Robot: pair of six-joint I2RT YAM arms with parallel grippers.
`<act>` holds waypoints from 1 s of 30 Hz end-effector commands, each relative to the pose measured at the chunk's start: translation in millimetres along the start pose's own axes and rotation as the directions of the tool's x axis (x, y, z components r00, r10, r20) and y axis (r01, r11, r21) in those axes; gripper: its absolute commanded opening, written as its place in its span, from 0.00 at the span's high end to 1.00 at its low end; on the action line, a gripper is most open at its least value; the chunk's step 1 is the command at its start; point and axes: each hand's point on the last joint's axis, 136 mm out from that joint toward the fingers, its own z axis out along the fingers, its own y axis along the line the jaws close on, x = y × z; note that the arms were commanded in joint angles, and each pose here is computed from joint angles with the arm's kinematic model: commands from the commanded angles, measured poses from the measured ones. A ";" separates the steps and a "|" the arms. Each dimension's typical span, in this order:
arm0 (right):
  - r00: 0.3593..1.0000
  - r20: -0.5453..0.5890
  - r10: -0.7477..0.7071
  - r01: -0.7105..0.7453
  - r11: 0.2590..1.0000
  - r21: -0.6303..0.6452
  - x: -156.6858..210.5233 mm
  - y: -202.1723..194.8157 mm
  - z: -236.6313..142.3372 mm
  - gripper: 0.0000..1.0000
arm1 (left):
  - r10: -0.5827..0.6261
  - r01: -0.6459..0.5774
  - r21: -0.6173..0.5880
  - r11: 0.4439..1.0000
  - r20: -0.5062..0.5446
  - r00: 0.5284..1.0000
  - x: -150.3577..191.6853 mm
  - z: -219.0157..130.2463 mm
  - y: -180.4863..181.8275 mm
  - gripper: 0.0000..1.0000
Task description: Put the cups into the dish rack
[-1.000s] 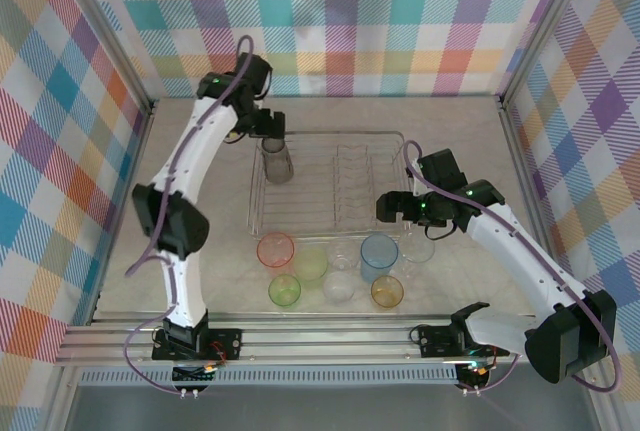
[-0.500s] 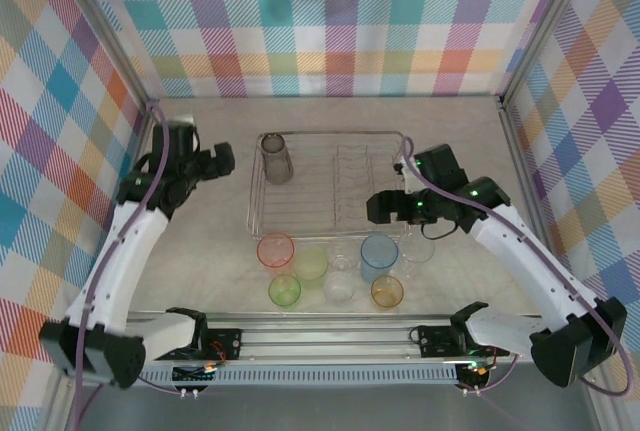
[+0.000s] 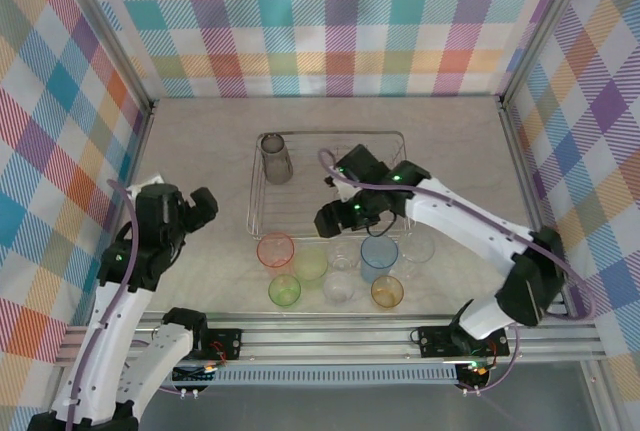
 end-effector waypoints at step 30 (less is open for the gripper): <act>0.950 -0.238 -0.204 0.244 0.958 0.153 -11.1 57.6 71.7 0.62 | -0.139 0.145 0.087 0.986 -0.070 0.988 50.8 -5.6 14.9 0.00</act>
